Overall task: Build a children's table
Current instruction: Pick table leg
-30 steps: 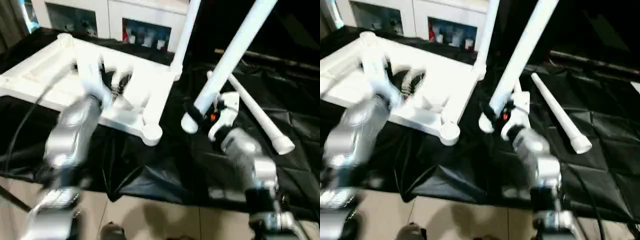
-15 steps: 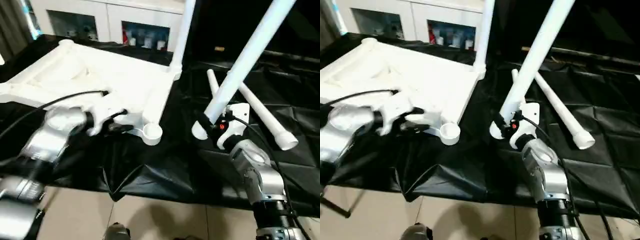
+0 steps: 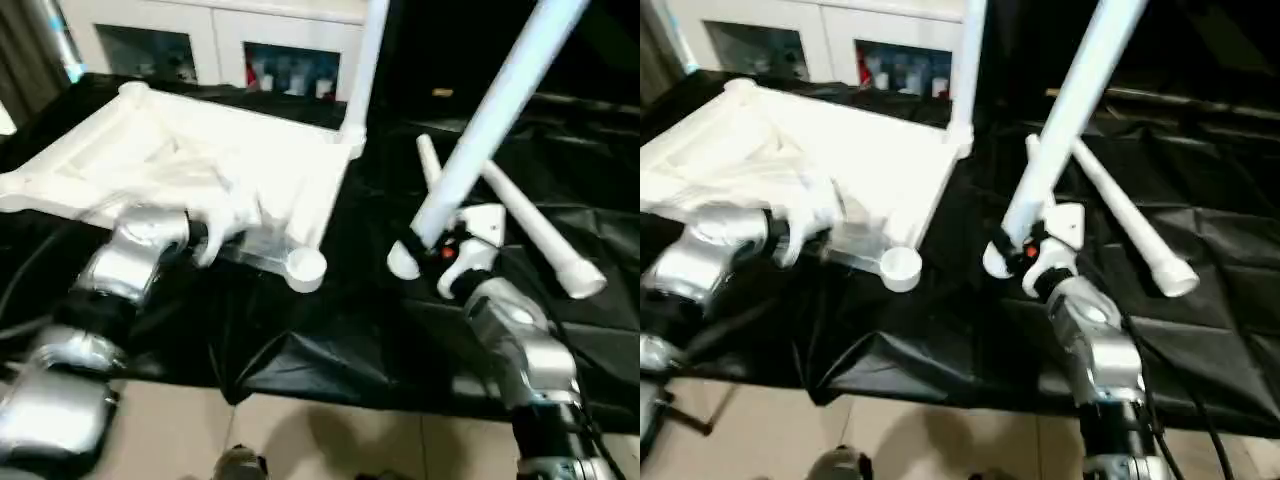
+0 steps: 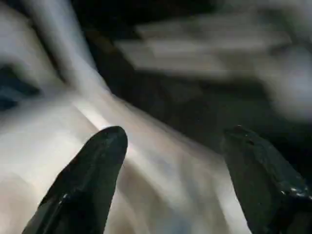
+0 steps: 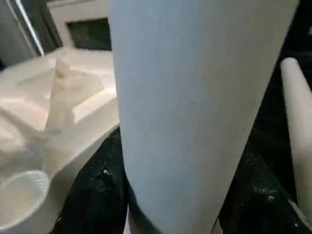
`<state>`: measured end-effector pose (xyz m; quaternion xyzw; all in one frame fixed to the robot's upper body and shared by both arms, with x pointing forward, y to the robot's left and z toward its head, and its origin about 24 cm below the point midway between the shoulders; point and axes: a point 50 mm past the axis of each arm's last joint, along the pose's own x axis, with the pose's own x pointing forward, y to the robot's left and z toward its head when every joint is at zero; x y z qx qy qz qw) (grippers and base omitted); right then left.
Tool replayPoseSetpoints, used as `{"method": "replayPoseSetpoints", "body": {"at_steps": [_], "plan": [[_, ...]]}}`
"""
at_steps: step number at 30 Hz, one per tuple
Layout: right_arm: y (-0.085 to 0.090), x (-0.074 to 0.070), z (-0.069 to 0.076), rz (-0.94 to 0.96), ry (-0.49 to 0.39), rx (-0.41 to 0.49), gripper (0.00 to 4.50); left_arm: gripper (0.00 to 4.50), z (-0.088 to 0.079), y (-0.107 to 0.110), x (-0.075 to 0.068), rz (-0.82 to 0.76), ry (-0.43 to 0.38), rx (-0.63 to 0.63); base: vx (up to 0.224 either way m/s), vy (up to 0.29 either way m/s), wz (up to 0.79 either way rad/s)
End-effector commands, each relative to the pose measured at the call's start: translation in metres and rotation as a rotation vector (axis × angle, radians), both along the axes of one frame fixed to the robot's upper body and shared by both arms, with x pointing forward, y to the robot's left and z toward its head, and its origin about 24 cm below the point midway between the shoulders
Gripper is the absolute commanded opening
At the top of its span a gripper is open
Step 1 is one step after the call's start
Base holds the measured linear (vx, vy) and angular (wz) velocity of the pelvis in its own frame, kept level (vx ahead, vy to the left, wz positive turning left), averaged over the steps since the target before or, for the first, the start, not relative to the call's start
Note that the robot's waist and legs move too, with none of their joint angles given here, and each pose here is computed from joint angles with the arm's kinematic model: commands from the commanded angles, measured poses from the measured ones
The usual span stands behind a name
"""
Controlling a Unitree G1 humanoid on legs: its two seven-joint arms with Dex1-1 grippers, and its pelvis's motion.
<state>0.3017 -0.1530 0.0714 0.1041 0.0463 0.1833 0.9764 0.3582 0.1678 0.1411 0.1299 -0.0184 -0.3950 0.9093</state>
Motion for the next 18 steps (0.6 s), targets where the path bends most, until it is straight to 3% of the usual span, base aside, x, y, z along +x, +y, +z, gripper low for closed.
{"method": "replayPoseSetpoints", "body": {"at_steps": [1,3,4,6,10,14,18], "plan": [[-0.008,-0.003,0.005,-0.093,-0.026,-0.038,1.91,3.53,-0.003,0.004,-0.009,0.125,-0.032,-0.170,0.000,0.000,0.00],[-0.007,-0.005,0.005,-0.135,-0.035,-0.087,1.91,3.53,-0.021,0.007,-0.018,0.276,-0.022,-0.234,0.000,0.000,0.00],[-0.007,-0.005,0.005,-0.137,-0.036,-0.090,1.91,3.53,-0.022,0.007,-0.019,0.286,-0.022,-0.237,0.000,0.000,0.00],[-0.008,-0.012,0.003,-0.173,-0.052,-0.131,1.91,3.53,-0.049,0.011,-0.040,0.495,0.018,-0.284,0.000,0.000,0.00],[-0.012,-0.019,-0.002,-0.184,-0.011,-0.073,1.91,3.53,-0.051,0.013,-0.057,0.630,-0.016,-0.236,0.000,0.000,0.00],[-0.014,-0.022,0.000,-0.155,-0.046,-0.077,1.91,3.53,-0.047,0.000,-0.068,0.605,-0.066,-0.115,0.000,0.000,0.00],[-0.016,-0.022,0.002,-0.146,-0.060,-0.069,1.91,3.53,-0.044,-0.011,-0.072,0.594,-0.071,-0.136,0.000,0.000,0.00]]}}
